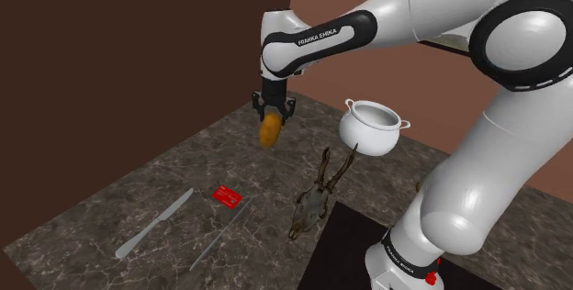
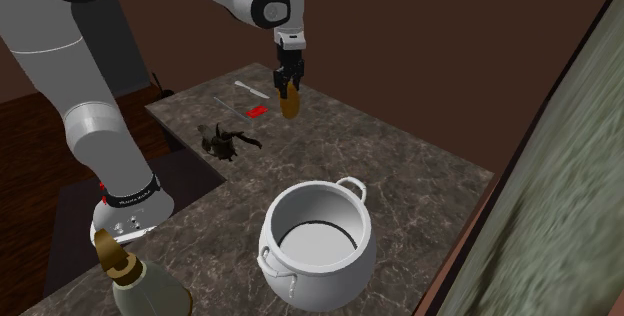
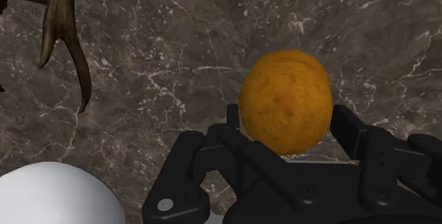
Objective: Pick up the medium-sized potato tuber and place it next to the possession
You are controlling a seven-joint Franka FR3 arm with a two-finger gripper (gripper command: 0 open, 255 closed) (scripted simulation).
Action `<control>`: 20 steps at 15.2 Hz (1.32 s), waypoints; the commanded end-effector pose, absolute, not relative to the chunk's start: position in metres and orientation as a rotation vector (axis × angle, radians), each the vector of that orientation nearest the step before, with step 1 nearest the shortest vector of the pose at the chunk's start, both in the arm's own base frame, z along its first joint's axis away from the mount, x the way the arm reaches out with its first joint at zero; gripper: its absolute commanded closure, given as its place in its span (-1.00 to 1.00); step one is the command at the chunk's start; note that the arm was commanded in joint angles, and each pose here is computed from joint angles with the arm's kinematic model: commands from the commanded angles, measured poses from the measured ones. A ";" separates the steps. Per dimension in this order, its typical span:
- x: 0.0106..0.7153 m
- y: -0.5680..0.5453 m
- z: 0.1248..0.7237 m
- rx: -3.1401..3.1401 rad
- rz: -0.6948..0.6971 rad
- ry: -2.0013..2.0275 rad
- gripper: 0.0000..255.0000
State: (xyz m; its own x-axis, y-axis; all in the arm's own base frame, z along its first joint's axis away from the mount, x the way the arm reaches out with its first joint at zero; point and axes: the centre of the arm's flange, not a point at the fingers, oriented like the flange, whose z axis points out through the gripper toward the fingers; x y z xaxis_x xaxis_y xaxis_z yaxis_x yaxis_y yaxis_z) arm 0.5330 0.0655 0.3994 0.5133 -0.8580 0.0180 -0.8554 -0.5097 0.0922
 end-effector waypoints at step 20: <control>0.517 0.110 0.305 2.653 -0.045 -1.508 1.00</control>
